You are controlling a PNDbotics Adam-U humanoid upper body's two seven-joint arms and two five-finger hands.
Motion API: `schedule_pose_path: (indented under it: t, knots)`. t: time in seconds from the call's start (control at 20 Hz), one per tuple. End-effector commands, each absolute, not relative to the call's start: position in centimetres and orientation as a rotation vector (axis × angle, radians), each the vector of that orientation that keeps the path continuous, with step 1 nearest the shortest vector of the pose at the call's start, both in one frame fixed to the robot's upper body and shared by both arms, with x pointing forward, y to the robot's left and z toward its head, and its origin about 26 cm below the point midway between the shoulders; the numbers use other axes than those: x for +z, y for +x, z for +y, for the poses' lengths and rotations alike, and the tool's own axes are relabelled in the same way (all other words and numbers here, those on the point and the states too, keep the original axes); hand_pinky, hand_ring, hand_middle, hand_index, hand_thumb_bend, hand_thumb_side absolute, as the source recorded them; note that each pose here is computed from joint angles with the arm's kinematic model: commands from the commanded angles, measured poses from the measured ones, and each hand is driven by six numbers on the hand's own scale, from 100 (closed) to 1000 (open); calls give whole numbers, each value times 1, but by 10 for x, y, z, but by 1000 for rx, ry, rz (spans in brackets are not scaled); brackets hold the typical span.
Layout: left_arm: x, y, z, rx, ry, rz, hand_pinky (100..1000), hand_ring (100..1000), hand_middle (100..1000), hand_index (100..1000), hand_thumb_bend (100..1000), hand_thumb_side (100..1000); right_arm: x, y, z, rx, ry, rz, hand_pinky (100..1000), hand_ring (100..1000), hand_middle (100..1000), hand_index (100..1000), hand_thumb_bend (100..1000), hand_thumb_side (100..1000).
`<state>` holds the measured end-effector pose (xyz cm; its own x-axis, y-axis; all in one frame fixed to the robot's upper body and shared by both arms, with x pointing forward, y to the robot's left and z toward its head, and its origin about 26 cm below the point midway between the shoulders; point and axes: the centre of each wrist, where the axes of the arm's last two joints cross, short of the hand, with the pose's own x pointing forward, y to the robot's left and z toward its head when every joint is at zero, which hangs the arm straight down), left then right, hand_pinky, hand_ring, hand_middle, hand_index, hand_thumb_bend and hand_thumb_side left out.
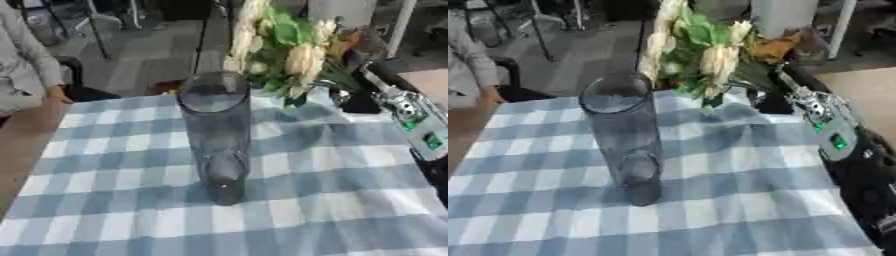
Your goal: Arrange flowers into the vase.
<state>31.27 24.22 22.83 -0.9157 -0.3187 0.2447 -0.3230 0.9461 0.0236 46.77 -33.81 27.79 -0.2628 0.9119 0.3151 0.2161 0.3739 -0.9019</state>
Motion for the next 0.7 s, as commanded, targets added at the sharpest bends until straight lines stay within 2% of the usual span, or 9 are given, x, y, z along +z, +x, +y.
schedule_pose_path:
  t: [0.05, 0.7]
  knots:
    - [234, 310, 243, 16, 484, -2875, 549, 734, 816, 886, 246, 1000, 309, 459, -342, 896, -1040, -1800, 510, 287, 100, 120, 100, 291]
    - [234, 310, 243, 5, 484, -2876, 551, 734, 816, 887, 240, 1000, 364, 436, -295, 666, -860, -2126, 493, 276, 100, 120, 100, 258]
